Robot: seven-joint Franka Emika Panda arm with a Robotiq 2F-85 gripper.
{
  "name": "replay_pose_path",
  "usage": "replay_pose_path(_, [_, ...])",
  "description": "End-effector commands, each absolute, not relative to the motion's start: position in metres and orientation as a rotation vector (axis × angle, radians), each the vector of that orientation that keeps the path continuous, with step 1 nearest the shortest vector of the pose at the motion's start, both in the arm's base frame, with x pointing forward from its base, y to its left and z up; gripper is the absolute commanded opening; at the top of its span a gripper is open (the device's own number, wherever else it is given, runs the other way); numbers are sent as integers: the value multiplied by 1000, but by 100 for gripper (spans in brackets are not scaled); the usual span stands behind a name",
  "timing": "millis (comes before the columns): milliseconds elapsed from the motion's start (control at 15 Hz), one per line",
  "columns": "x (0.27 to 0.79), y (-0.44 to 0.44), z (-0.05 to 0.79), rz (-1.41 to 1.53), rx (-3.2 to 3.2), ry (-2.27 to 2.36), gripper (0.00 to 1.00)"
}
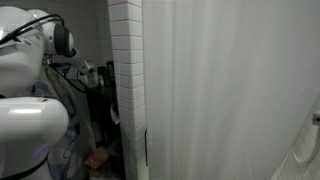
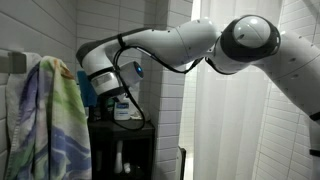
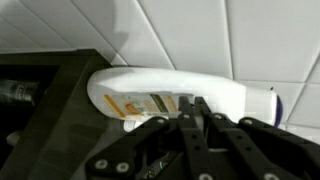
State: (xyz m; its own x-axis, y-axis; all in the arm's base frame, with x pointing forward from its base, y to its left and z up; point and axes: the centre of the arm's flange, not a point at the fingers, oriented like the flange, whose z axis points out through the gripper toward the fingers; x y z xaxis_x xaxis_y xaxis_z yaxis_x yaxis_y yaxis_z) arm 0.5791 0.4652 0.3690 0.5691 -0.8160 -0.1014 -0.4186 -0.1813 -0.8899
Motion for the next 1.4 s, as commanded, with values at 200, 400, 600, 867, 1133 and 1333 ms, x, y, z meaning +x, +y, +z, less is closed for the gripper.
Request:
replay_pose_path(200, [543, 476, 393, -467, -1785, 962, 63])
replay_pose_path(400, [534, 490, 392, -441, -1789, 941, 84])
replay_pose_path(600, [527, 504, 392, -419, -1794, 928, 52])
replay_pose_path(867, [519, 521, 387, -415, -1779, 925, 30])
replay_pose_path(1133, [525, 526, 383, -422, -1771, 931, 1])
replay_pose_path(1333, [534, 526, 376, -412, -1768, 953, 0])
